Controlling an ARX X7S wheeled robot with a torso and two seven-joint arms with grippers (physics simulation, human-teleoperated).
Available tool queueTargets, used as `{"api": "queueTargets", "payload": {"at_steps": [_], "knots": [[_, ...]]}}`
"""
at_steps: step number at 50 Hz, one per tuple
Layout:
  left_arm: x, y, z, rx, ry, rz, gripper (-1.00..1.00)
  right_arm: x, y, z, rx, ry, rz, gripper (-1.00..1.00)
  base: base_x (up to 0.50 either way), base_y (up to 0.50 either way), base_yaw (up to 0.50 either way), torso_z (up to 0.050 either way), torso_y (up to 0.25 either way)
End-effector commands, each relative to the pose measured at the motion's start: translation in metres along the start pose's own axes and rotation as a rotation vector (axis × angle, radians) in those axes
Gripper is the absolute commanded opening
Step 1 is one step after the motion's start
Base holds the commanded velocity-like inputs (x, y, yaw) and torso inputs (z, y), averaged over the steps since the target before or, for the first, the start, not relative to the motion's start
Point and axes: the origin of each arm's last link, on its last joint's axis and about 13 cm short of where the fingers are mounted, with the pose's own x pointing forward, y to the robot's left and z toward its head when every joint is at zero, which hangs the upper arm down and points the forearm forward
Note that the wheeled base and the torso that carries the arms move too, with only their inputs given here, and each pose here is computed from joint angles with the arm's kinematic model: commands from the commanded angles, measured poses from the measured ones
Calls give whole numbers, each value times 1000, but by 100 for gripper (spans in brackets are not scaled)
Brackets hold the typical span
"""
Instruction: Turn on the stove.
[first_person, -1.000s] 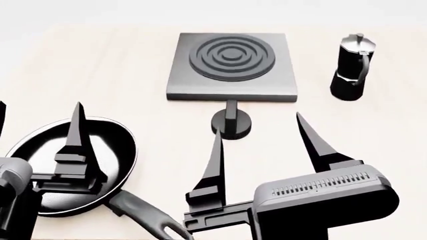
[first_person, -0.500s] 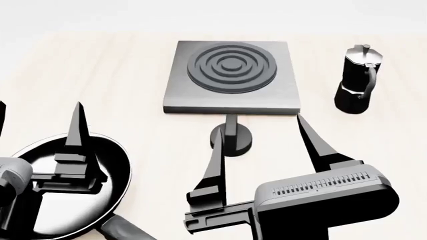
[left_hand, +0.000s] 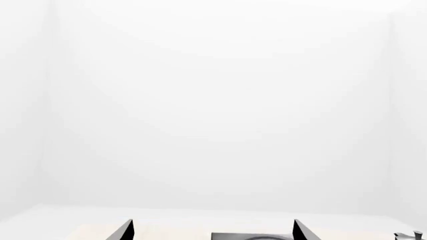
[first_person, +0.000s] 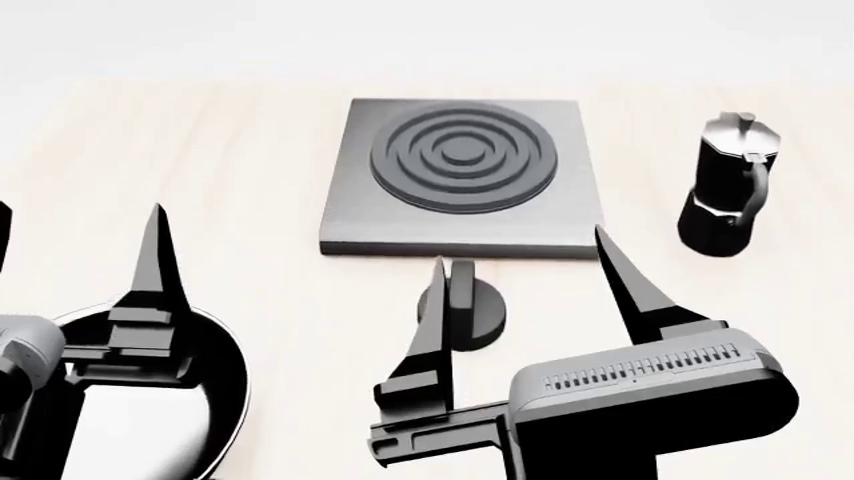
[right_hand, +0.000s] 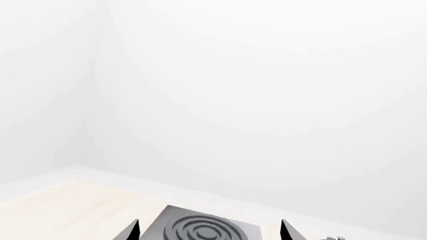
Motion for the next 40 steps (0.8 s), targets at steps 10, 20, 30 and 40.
{"api": "queueTargets", "payload": {"at_steps": [10, 20, 30, 40], "knots": [[1, 0, -1, -3, 2, -2, 100, 0, 0, 0, 2, -1, -1, 100, 159, 0, 0, 0, 0], [1, 0, 0, -2, -1, 4, 100, 0, 0, 1, 1, -3, -1, 100, 159, 0, 0, 0, 0], [0, 0, 0, -2, -2, 4, 100, 0, 0, 1, 1, -3, 0, 100, 159, 0, 0, 0, 0], [0, 0, 0, -3, -2, 5, 100, 0, 0, 1, 0, -3, 1, 100, 160, 0, 0, 0, 0]]}}
